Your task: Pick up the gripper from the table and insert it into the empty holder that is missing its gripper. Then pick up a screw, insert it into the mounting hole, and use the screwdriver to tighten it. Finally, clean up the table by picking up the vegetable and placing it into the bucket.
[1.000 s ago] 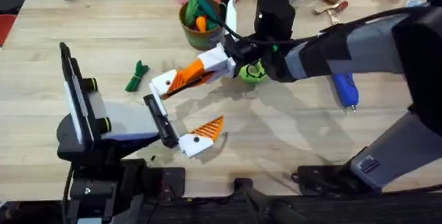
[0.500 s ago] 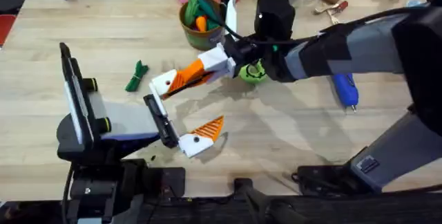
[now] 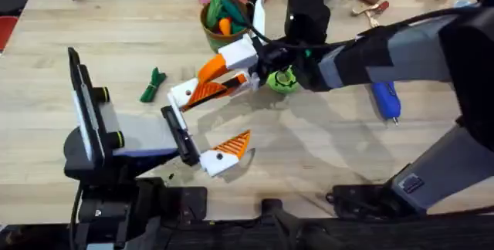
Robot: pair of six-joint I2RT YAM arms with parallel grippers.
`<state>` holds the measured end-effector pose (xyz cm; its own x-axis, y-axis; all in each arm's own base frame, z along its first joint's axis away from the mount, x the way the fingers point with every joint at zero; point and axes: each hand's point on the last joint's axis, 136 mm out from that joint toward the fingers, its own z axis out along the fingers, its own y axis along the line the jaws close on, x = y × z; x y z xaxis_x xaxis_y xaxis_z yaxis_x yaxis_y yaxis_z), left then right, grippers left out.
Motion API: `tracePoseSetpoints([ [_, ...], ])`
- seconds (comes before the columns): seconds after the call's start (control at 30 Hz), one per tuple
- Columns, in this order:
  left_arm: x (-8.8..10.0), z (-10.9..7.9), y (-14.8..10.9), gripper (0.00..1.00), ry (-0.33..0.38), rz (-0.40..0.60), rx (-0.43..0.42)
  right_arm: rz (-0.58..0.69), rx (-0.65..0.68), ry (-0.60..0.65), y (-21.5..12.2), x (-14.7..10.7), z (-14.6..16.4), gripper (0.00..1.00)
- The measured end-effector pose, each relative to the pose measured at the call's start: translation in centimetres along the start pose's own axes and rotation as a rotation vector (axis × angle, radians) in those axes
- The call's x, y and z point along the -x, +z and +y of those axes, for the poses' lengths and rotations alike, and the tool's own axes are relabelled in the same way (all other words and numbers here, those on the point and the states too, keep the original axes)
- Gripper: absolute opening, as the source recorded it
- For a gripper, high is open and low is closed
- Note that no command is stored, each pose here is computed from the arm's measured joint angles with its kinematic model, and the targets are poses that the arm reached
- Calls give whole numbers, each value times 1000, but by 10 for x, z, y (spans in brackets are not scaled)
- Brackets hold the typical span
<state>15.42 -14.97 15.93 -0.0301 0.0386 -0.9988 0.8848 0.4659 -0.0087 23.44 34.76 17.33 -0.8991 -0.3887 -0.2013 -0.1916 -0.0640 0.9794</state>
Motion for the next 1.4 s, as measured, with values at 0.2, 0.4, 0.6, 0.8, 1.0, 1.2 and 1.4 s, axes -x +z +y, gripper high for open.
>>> tracePoseSetpoints([
  [0.2,0,0,0,985,0,0,0,0,0,0,0,0,0,929],
  [0.4,0,0,0,985,0,0,0,-10,-3,-4,-2,2,-1,932],
  [0.6,0,0,0,987,0,0,0,-89,-23,-34,-22,18,-1,934],
  [0.8,0,0,0,985,0,0,0,-252,-123,-39,-58,34,27,938],
  [1.0,0,0,0,985,0,0,0,-407,-318,-21,-96,31,23,938],
  [1.2,0,0,0,986,0,0,0,-488,-541,-5,-131,15,25,939],
  [1.4,0,0,0,985,0,0,0,-458,-808,24,-155,0,27,940],
])
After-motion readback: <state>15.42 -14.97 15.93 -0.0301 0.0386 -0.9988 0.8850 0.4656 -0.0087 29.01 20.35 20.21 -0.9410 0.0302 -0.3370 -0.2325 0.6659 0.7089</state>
